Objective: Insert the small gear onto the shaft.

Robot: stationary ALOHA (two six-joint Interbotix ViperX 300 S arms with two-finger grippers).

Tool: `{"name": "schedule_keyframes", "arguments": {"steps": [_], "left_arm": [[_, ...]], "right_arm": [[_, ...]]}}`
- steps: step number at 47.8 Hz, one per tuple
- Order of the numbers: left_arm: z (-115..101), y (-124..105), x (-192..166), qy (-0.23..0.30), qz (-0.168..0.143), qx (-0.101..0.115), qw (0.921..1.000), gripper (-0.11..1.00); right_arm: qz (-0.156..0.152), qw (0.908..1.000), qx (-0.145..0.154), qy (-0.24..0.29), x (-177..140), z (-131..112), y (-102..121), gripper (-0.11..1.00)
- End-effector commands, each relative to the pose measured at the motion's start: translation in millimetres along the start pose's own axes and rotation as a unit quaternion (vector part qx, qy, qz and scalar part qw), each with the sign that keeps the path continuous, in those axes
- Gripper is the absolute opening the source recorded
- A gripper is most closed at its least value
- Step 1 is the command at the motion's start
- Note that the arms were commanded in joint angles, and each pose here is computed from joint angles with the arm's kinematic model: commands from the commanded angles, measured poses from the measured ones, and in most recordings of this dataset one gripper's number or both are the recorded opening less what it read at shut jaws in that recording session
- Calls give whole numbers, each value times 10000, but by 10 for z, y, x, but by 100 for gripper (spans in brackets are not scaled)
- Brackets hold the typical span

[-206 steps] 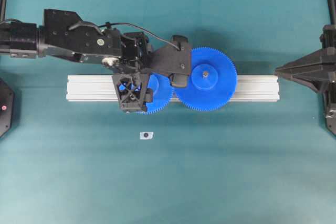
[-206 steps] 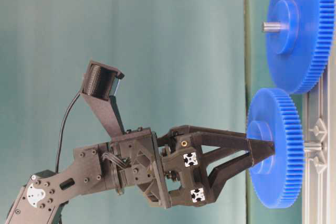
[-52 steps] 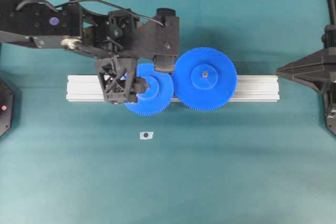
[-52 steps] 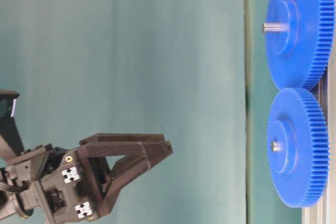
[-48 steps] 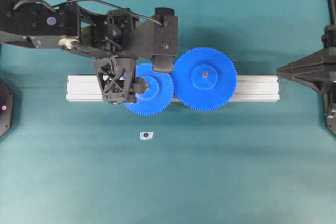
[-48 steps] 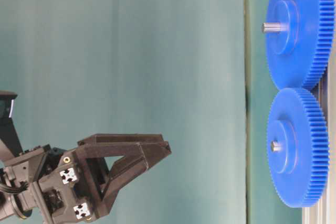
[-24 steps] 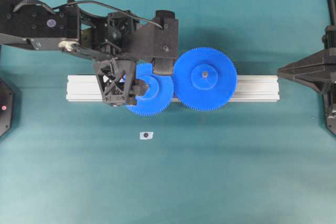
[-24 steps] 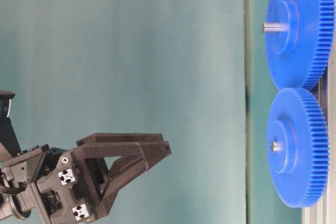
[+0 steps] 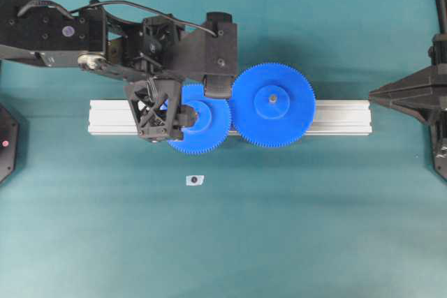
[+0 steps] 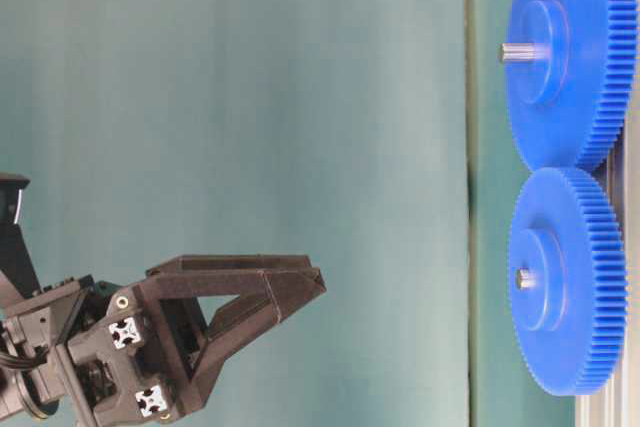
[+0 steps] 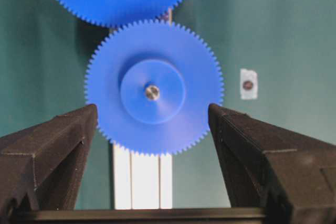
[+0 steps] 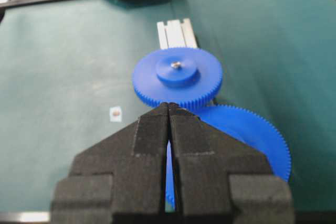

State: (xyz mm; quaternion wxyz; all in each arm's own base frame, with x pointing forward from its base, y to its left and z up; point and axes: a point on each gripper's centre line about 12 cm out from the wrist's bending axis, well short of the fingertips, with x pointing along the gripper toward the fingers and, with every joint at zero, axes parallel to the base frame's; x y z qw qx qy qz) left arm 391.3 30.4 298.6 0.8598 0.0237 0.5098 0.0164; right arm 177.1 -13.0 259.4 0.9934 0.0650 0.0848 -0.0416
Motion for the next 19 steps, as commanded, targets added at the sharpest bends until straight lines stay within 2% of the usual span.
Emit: {"name": "schedule_keyframes", "arguments": {"steps": [1, 19], "left_arm": [[54, -10, -128, -207, 12, 6, 9998, 80], [46, -10, -120, -192, 11, -17, 9998, 80]], "right_arm": [[6, 10000, 69, -46, 6, 37, 4, 3], [7, 10000, 69, -61, 6, 45, 5, 3]]}}
